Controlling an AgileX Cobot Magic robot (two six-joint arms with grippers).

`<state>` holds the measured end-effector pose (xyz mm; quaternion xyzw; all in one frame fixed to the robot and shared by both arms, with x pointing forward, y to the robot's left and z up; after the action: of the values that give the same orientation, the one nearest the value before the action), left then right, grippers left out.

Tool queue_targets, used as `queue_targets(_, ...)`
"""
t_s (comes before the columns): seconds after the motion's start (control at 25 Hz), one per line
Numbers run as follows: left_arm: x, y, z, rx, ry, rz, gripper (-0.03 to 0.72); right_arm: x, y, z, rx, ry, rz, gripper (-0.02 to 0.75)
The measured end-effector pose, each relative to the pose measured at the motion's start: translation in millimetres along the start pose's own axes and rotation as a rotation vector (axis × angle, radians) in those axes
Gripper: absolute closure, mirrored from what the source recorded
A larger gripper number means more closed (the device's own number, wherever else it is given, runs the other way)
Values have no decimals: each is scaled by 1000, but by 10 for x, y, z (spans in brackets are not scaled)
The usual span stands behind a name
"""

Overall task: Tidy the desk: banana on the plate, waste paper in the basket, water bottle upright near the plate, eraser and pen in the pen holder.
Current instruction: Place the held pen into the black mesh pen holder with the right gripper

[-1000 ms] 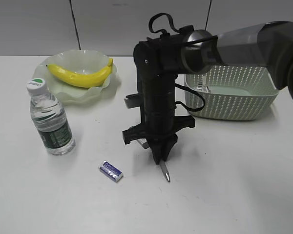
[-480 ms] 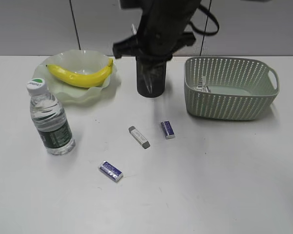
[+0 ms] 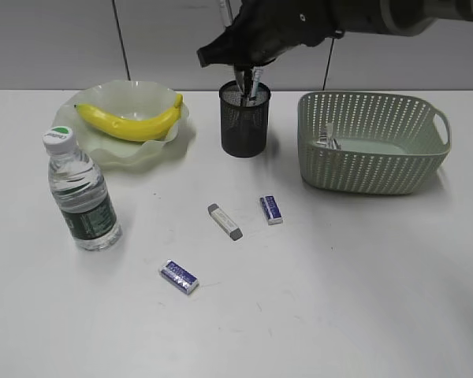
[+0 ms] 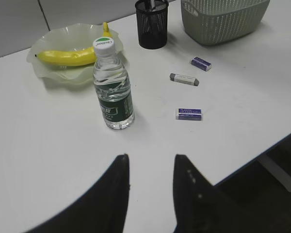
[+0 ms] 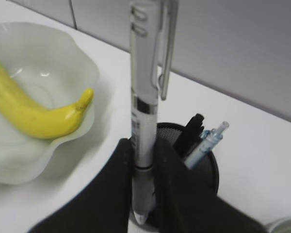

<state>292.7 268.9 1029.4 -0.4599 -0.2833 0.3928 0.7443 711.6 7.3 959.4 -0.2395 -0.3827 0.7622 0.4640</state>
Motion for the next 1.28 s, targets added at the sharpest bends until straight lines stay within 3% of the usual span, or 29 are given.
queue_targets(0.2, 0, 0, 0, 0, 0, 0, 452, -127, 10, -228, -75, -18, -13, 629)
queue_targets(0.52, 0, 0, 0, 0, 0, 0, 451, -154, 227, -494, -68, -29, -5, 625)
queue_targets(0.84, 1, 0, 0, 0, 0, 0, 451, -217, 253, -509, -57, -15, 4, 439)
queue_targets(1.04, 1, 0, 0, 0, 0, 0, 451, -372, 365, -299, 103, 73, -12, 426)
queue_targets(1.2, 1, 0, 0, 0, 0, 0, 451, -522, 415, 172, 291, 157, -30, 426)
queue_targets(1.28, 1, 0, 0, 0, 0, 1, 451, -533, 393, 458, 366, 151, 16, 428)
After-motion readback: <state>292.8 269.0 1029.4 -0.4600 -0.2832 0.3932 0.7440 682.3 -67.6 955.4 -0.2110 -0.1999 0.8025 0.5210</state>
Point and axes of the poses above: a point on each arm's last joint axis where the gripper is mounted, z pointing back along that axis away from the gripper, x along the wrist's bending axis when the last joint is at zero, y = z × x, the point moved 8 cm from there along -z, pointing out along that axis toward the gripper, and after that the axes turned 2 degrees about -z, right-handed, at the moved point
